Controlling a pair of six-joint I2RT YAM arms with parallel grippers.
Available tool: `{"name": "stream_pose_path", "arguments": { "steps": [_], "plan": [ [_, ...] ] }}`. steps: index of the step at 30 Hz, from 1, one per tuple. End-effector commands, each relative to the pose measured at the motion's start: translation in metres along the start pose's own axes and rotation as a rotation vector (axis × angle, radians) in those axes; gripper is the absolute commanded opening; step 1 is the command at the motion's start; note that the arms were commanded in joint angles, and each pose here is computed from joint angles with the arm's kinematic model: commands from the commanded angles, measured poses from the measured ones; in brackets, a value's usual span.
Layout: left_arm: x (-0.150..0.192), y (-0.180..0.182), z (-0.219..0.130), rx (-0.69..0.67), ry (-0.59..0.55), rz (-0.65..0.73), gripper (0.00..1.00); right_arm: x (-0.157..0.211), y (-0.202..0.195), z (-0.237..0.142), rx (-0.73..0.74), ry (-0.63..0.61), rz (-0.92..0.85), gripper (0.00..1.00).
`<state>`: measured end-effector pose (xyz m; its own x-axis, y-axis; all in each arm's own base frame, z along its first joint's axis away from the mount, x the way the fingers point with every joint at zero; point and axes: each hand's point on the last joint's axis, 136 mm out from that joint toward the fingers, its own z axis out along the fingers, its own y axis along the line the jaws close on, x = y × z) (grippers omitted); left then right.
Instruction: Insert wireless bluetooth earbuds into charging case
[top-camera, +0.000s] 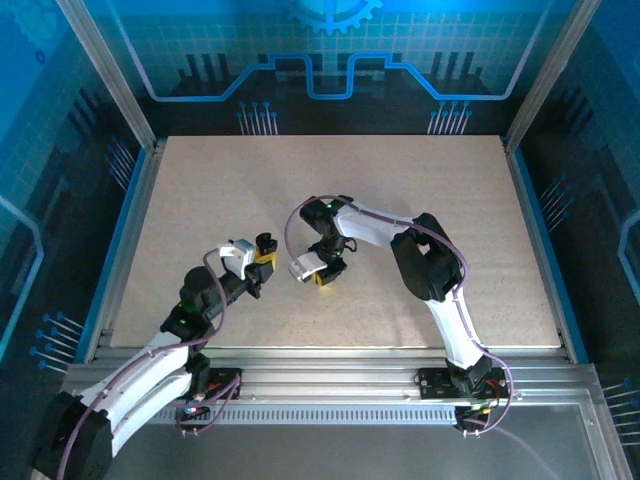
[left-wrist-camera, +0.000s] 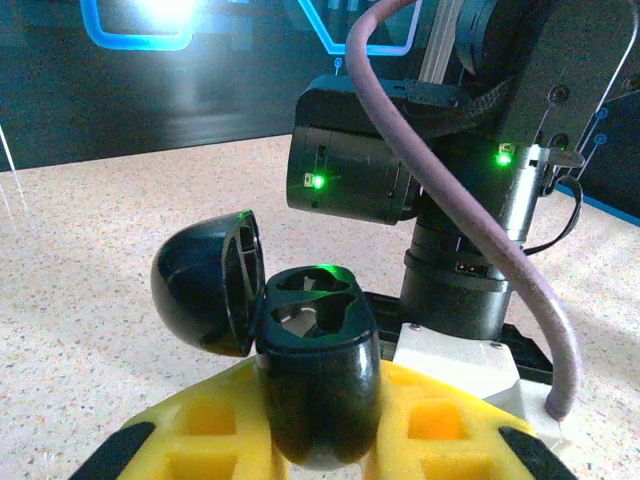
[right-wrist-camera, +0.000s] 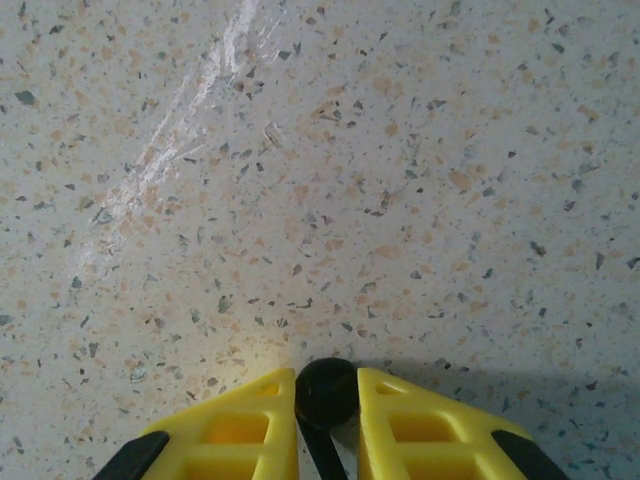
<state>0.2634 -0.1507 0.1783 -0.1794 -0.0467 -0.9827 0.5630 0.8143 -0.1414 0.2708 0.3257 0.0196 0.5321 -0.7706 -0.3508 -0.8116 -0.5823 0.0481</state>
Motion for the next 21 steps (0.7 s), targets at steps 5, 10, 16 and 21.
{"name": "stream_pose_path", "arguments": {
  "steps": [5, 10, 16, 21],
  "plan": [
    [-0.002, -0.008, 0.006, 0.058, 0.015, 0.020, 0.13, -0.022, 0.007, -0.021, 0.017, -0.122, 0.107, 0.17],
    [-0.005, -0.015, 0.011, 0.104, 0.008, 0.016, 0.12, -0.035, 0.015, -0.053, 0.115, -0.268, 0.224, 0.16],
    [-0.009, -0.024, 0.024, 0.159, -0.003, 0.006, 0.10, -0.042, 0.033, -0.099, 0.218, -0.484, 0.377, 0.14],
    [-0.006, -0.047, 0.047, 0.239, 0.001, 0.051, 0.10, -0.039, 0.046, -0.143, 0.297, -0.699, 0.493, 0.13]
  ]
}}
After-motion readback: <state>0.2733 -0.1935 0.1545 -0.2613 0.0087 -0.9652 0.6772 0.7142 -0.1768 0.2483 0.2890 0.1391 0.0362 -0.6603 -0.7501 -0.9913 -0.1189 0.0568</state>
